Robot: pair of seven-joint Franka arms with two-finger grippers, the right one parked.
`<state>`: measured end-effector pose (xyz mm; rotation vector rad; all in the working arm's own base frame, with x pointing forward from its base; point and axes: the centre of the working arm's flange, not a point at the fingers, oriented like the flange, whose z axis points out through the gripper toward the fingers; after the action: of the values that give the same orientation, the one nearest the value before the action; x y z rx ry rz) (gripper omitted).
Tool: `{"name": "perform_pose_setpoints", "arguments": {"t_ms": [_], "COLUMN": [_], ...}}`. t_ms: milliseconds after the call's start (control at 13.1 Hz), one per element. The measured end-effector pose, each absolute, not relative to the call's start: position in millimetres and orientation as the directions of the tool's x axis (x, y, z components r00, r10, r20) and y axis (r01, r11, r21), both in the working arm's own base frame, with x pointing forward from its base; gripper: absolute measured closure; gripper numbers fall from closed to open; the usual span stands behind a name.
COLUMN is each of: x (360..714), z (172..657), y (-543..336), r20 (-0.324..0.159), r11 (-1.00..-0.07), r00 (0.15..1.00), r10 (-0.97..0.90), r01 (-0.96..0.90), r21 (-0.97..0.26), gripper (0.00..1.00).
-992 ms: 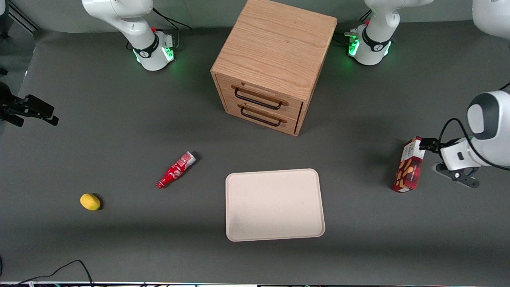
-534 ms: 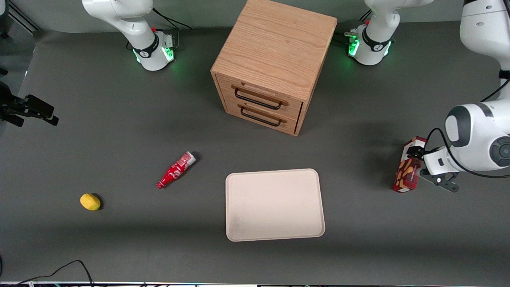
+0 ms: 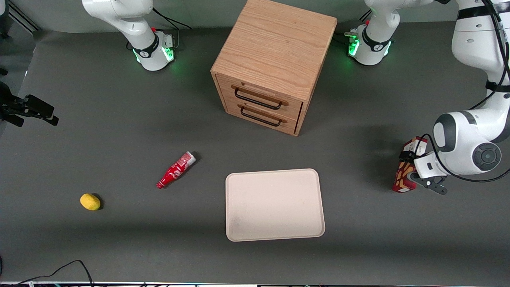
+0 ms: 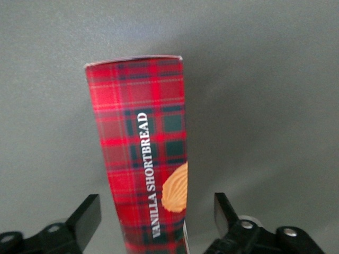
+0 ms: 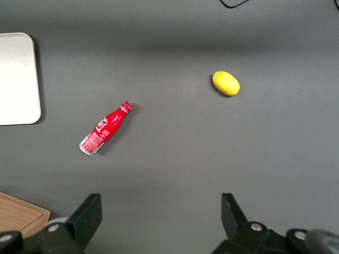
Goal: Place red cookie box on tray
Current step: 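Lower the left gripper onto the red cookie box and close on it, then lift the red cookie box upright with the left gripper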
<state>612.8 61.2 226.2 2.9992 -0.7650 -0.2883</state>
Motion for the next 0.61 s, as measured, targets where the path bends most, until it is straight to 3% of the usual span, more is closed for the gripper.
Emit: {"name": "perform_pose_setpoints", "arguments": {"t_ms": [153,305,381,610], "x": [611.3,611.0,611.4,615.9], "z": [220.1,219.9,220.5,227.4], "y": [61.1,61.7,62.0,62.3], "r20": [-0.170,-0.170,-0.169,-0.163], "r11": [-0.879,-0.879,-0.880,-0.881], "r00": [0.863,0.863,0.863,0.865], "r10": [-0.477,-0.476,-0.475,-0.474], "r01": [-0.470,-0.470,-0.469,-0.468], "r21": [0.078,0.078,0.077,0.075], "gripper": [0.41,0.65,0.70,0.70]}}
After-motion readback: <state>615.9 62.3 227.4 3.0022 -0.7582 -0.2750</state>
